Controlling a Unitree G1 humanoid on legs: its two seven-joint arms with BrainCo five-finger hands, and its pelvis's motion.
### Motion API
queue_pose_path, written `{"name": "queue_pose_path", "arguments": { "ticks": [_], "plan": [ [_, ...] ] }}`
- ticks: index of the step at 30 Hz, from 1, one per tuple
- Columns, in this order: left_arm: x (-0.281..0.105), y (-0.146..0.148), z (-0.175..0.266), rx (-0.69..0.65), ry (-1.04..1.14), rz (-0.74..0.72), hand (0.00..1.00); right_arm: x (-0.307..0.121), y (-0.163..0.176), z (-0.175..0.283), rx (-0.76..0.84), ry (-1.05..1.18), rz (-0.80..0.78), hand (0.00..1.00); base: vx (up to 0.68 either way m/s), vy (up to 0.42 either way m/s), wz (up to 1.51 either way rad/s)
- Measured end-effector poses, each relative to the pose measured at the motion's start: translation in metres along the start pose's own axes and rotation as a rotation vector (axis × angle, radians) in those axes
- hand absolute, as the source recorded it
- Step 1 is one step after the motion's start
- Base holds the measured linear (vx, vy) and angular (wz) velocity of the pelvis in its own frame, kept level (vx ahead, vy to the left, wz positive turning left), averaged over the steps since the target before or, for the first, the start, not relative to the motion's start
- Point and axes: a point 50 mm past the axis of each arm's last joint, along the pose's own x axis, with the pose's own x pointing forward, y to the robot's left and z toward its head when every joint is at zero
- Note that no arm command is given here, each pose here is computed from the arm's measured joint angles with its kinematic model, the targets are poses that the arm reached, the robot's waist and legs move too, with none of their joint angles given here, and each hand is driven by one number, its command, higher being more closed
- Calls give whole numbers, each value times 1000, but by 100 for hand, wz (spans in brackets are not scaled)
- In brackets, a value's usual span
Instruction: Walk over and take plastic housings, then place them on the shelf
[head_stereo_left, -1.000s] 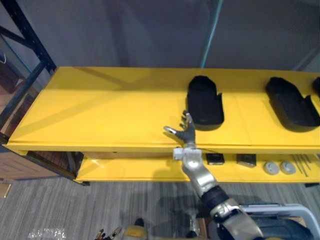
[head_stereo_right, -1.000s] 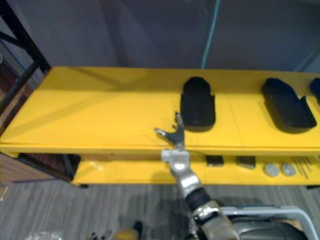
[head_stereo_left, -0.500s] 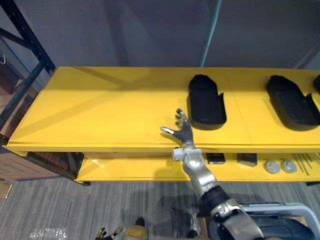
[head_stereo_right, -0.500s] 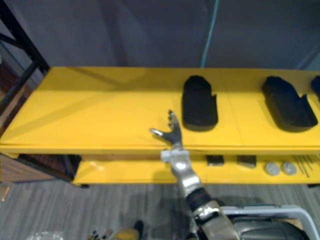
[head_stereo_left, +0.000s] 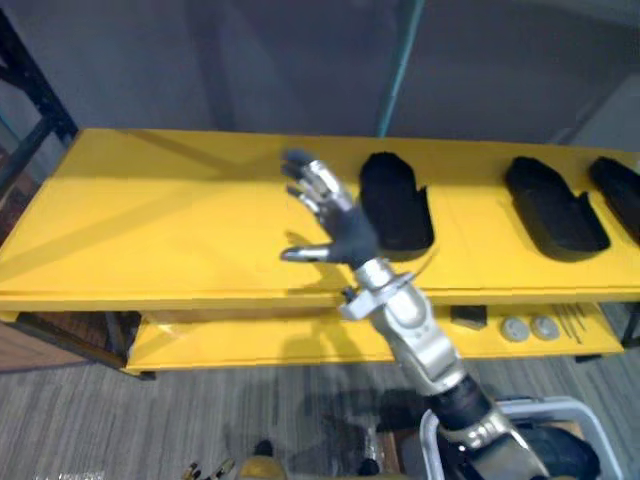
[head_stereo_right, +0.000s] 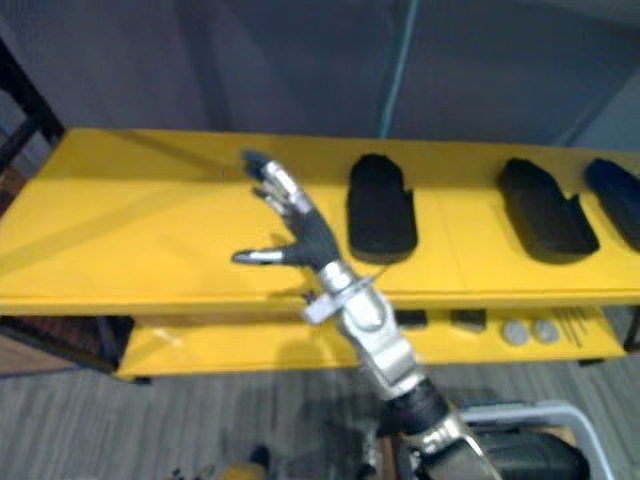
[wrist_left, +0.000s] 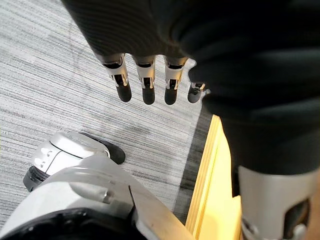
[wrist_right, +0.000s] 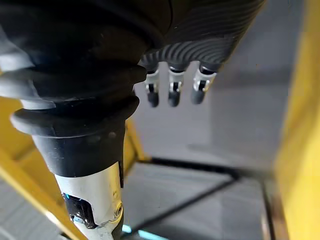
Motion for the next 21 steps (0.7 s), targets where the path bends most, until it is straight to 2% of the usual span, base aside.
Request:
{"name": "queue_pose_path", "arguments": {
  "ticks": [3, 9, 10, 11, 16, 21],
  "plan": [
    [-1, 2, -3, 1, 0, 6, 0, -32, -24, -4, -11, 79, -98, 0, -18, 13, -20],
    [-5, 7, -11, 1, 7, 16, 0, -93, -47, -9, 42, 195, -240, 0, -1, 7, -24],
    [-5, 6, -12, 1, 10, 10, 0, -105, -48, -12, 76, 219, -258, 0, 12, 2, -12],
    [-6, 1, -13, 10, 14, -32, 0, -139, -44, -20, 217, 254, -273, 0, 5, -1, -8],
    [-6, 1, -13, 11, 13, -33, 0, -140, -44, -20, 217, 257, -277, 0, 0, 0, 0],
    [-1, -8, -3, 22, -11, -64, 0, -154, -63, -12, 148, 265, -388, 0, -15, 2, 16]
  ]
}}
